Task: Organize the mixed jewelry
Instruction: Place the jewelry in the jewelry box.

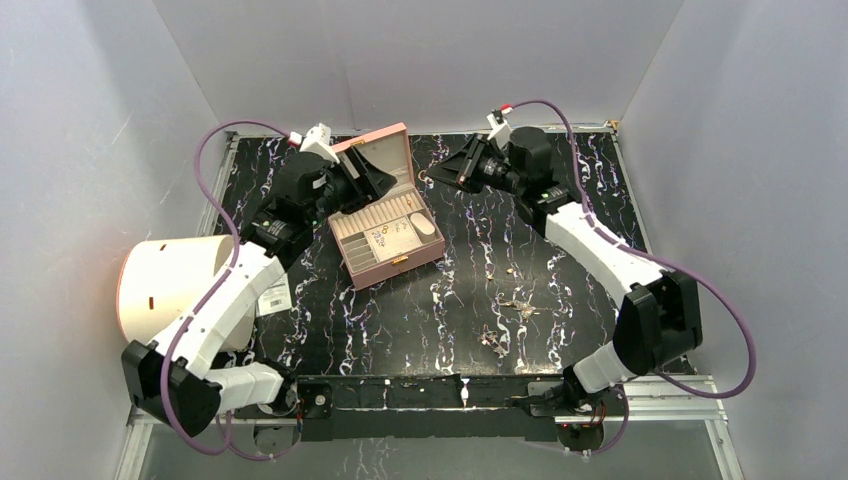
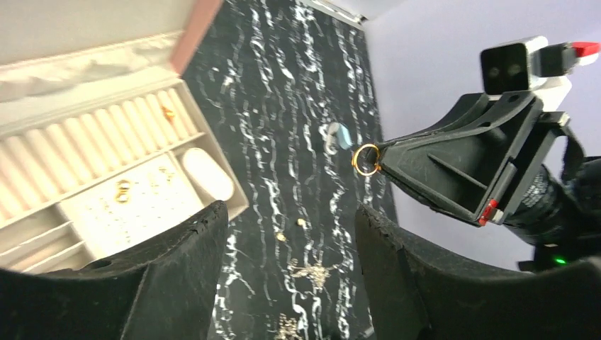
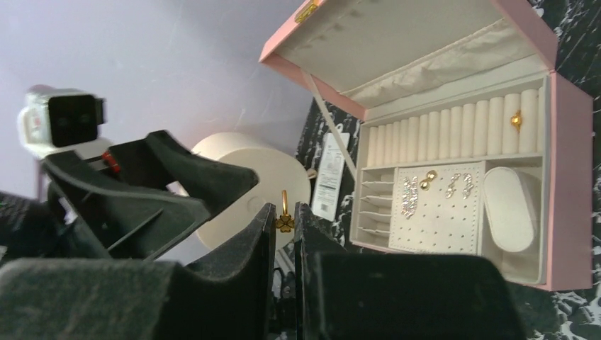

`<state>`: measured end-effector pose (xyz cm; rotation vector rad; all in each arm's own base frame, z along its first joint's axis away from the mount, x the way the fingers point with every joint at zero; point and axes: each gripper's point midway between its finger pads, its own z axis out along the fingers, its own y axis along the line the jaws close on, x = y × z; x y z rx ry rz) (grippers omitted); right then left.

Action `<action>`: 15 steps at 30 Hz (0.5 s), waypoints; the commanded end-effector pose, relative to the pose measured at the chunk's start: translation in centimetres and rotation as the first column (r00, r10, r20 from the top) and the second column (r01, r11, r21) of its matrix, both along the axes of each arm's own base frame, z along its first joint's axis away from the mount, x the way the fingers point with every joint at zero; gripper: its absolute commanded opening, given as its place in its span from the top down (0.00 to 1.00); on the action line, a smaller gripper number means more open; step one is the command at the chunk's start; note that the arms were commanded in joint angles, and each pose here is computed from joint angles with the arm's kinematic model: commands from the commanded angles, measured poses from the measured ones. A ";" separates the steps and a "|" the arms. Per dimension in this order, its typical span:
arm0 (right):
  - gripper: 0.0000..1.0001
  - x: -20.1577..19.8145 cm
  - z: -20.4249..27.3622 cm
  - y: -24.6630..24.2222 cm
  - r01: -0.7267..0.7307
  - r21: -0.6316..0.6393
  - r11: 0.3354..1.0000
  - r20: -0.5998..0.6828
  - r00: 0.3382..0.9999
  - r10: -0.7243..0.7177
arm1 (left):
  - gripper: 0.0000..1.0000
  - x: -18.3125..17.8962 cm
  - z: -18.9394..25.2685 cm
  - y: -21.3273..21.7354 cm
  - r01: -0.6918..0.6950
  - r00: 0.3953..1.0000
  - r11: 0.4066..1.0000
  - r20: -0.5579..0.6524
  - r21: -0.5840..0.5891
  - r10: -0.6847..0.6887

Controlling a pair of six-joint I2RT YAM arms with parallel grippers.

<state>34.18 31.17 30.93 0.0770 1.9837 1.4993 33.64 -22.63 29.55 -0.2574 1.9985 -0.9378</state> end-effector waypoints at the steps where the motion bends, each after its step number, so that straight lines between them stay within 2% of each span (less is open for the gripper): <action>1: 0.82 1.1 -0.2 1.2 -0.005 -0.172 0.985 0.088 0.996 0.020 | 0.36 -0.5 1.4 4.7 -0.153 0.988 0.976 0.051 0.156 0.146; 6: 0.83 2.0 -2.7 3.5 0.002 -0.370 0.929 0.129 0.990 0.050 | 0.34 -1.0 3.4 6.4 -0.216 0.973 0.960 0.114 0.175 0.198; 15: 0.83 3.4 -6.3 6.5 0.041 -0.581 0.813 0.177 0.981 0.077 | 0.33 -1.2 5.6 9.9 -0.332 0.937 0.899 0.204 0.284 0.282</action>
